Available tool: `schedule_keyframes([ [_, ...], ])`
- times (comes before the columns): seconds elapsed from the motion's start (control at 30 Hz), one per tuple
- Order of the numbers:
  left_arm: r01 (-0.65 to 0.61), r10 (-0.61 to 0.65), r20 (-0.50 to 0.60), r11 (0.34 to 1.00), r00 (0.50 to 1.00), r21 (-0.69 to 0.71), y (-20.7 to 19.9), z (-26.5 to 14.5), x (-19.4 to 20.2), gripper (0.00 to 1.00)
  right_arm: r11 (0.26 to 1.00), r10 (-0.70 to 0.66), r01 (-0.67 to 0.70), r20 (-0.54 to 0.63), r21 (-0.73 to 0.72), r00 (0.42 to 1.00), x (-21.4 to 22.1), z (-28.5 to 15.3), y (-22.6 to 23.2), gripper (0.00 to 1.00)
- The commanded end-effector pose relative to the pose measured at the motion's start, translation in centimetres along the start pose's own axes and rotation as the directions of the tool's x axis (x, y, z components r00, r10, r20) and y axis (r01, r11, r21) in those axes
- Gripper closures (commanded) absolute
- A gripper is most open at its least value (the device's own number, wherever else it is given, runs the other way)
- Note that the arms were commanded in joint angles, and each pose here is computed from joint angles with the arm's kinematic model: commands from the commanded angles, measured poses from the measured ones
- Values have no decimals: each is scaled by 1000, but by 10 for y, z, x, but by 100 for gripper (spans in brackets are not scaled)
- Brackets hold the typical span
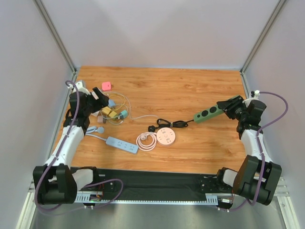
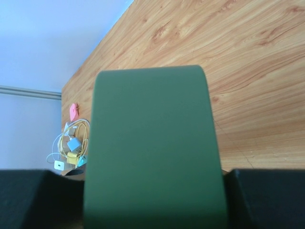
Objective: Pull the plug off the socket
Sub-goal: Place the plug at the corner of the board, then place the socket at the center of the board.
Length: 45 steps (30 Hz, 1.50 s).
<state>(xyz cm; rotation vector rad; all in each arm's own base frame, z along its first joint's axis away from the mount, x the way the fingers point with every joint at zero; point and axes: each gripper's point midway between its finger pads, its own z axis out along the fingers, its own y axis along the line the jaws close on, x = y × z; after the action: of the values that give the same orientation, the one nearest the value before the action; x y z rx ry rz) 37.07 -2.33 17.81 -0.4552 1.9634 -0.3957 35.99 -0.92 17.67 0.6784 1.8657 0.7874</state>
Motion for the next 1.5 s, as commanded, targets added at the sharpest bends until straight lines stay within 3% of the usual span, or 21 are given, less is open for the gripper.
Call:
schedule_keyframes([
  [0.0,-114,111,51,991,993,64,-19,-26,-28,9,997,-51,55,70,-60,996,-24,-1,16,100],
  [0.2,-216,210,47,959,976,182,-41,-65,-22,5,995,-31,40,87,-92,996,-31,-3,18,100],
  [0.4,-278,285,0,933,958,228,-39,-90,5,0,997,40,-35,79,-62,996,-45,6,12,100],
  [0.9,-344,342,53,910,938,229,-35,-109,10,0,989,147,-142,118,-47,982,-92,92,-5,100],
  [1.0,-349,346,54,909,937,229,-35,-110,11,0,988,152,-149,90,-38,984,-84,115,-6,100],
  [1.23,-354,351,53,909,935,221,-33,-110,11,0,994,112,-110,-99,19,989,-11,143,-21,99],
  [1.47,-353,350,55,907,935,230,-35,-111,11,0,995,60,-41,-219,91,974,30,131,-49,73],
])
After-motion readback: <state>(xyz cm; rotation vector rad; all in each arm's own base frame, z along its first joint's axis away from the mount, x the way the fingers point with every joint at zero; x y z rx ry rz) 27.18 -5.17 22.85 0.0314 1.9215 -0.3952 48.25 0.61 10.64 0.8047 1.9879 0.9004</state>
